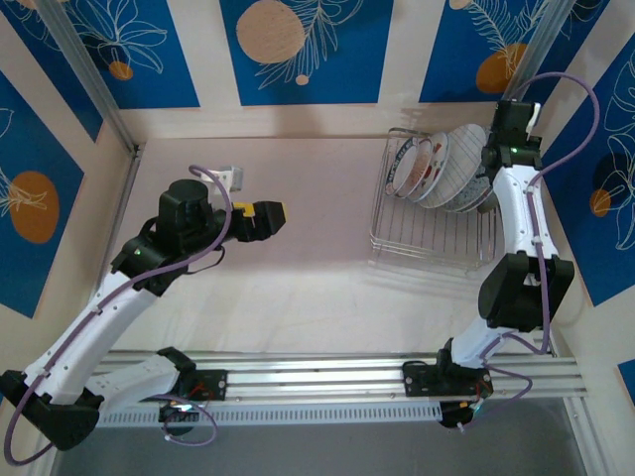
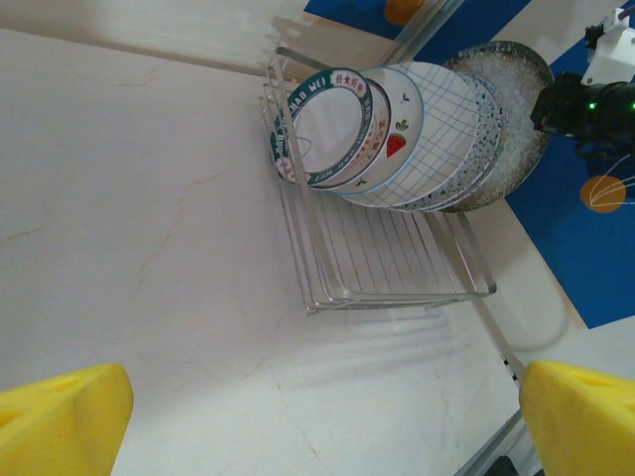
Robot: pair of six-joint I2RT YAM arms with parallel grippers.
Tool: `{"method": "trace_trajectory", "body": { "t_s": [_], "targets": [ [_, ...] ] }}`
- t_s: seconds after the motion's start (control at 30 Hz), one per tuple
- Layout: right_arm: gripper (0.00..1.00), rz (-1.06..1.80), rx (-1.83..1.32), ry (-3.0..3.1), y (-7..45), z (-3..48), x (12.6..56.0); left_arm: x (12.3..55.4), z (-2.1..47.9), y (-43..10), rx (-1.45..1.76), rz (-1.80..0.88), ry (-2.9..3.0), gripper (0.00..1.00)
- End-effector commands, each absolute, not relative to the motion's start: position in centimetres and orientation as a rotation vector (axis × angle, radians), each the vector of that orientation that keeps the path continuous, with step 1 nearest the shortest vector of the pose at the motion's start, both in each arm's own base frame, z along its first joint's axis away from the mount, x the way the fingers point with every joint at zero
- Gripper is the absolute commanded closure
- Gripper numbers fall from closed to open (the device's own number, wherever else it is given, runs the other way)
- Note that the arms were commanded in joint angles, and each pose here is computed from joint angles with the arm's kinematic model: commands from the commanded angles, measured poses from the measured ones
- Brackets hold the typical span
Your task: Unload the plates from the dish rack
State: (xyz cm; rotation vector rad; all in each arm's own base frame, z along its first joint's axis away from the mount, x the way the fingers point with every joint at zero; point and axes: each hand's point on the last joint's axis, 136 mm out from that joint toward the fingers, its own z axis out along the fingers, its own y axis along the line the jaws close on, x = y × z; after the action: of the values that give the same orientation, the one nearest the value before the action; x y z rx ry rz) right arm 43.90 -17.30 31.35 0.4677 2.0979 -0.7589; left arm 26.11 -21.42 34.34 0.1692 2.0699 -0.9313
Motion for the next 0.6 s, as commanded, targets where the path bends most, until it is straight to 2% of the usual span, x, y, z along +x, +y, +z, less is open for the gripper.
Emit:
{"method": "trace_trajectory", "body": {
  "t_s": [0.0,0.57],
  "targets": [
    [1.00,-0.685,0.683,1.421,-18.4,49.7,40.2,26.1,34.9,-21.3,0.154,-0.965,2.046,0.00],
    [1.00,-0.806,0.634,1.406,-18.2,52.8,39.3,26.2,35.1,-21.5,0.132,-0.994,2.036,0.00]
  ]
}}
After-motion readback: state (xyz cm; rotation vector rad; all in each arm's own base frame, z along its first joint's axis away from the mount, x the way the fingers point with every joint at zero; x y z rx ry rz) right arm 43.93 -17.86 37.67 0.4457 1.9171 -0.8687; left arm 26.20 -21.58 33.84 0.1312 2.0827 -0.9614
